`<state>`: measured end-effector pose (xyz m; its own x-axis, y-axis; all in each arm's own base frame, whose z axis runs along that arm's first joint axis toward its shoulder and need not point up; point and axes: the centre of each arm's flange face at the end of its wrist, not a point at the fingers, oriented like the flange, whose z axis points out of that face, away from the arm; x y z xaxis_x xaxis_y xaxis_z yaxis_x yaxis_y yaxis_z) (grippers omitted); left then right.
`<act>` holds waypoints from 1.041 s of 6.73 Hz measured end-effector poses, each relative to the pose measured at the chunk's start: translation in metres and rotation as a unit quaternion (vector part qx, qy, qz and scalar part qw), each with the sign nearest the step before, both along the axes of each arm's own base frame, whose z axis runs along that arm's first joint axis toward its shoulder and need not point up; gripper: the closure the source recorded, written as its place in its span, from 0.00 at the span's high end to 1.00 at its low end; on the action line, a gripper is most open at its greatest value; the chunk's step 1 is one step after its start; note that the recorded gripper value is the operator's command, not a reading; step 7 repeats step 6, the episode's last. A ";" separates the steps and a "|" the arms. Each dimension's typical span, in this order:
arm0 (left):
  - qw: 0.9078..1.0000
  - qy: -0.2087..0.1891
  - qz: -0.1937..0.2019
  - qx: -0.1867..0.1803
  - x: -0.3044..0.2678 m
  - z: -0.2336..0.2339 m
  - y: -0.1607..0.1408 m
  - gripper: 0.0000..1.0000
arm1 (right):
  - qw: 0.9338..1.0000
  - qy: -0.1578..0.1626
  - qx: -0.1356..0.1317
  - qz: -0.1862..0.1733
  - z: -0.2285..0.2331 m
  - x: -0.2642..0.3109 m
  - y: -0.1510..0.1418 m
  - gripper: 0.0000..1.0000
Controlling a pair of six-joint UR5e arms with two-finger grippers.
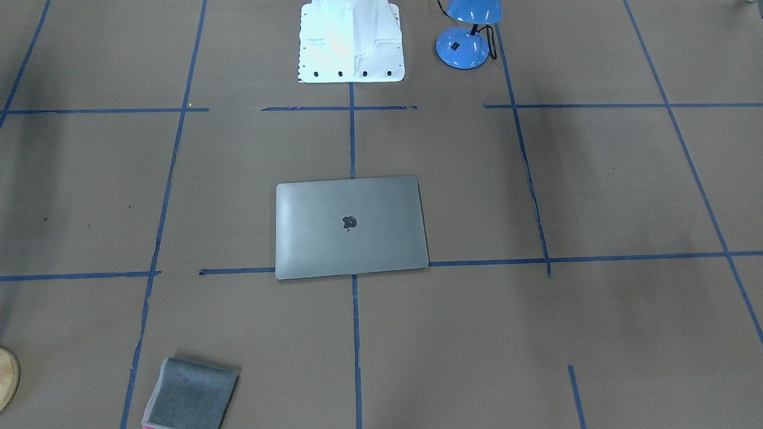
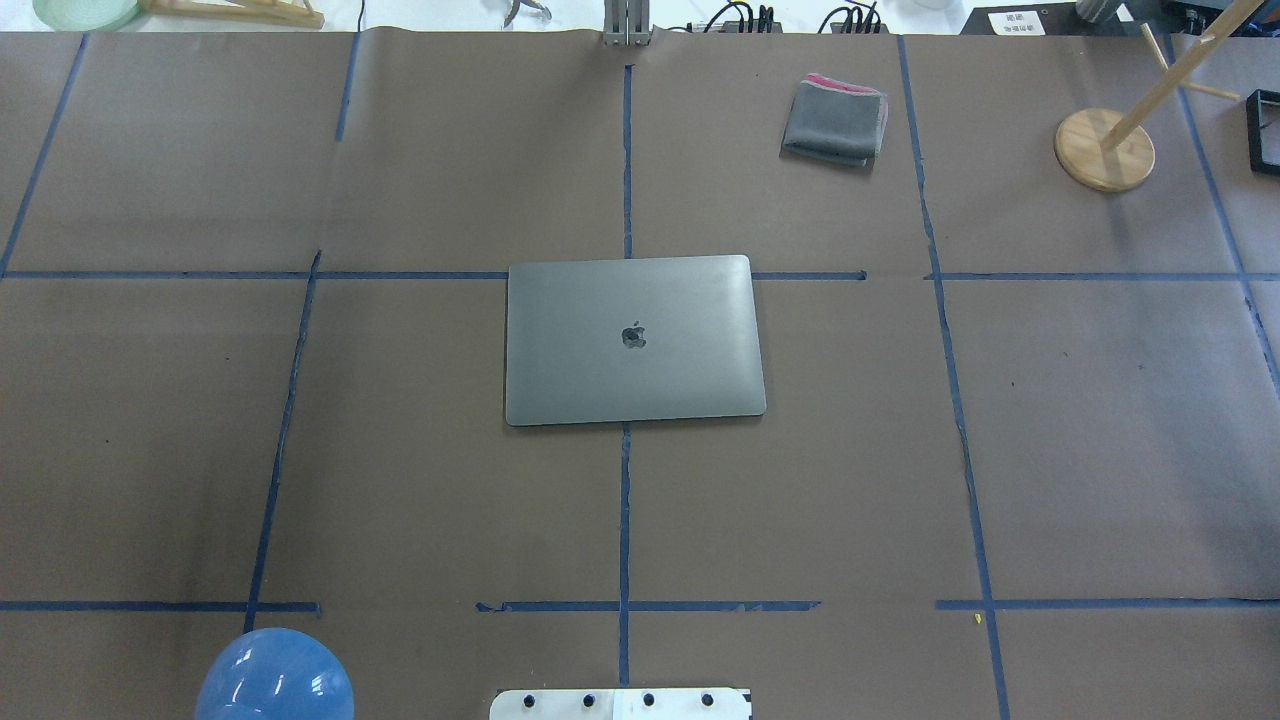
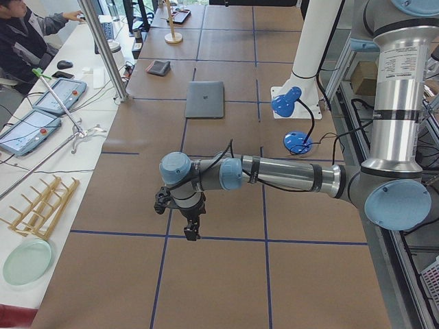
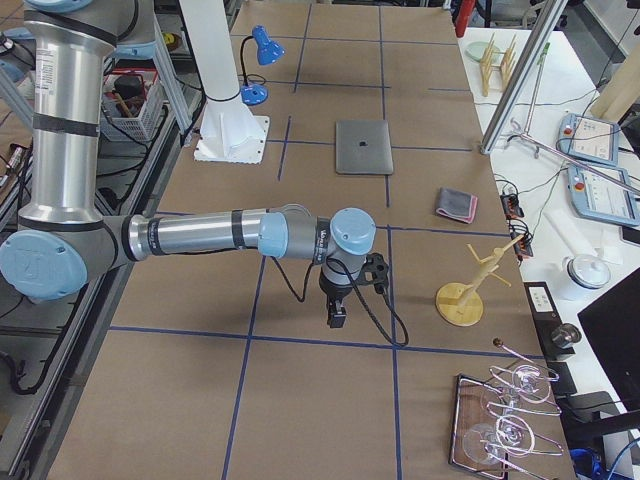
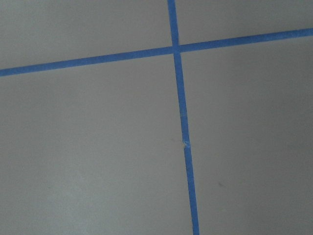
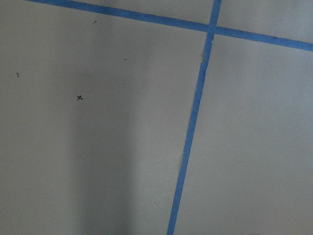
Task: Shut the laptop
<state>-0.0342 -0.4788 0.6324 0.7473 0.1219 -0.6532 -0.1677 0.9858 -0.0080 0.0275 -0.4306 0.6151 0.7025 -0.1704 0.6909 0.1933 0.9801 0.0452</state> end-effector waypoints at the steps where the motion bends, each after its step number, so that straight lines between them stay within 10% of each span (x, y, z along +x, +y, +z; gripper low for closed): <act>1: 1.000 -0.001 0.001 0.005 0.000 -0.004 -0.001 0.99 | 1.000 -0.001 0.001 0.002 0.001 0.000 0.000 1.00; 7: 1.000 -0.001 0.003 0.008 0.001 -0.005 -0.001 0.99 | 1.000 -0.001 0.000 0.004 0.003 0.000 -0.001 1.00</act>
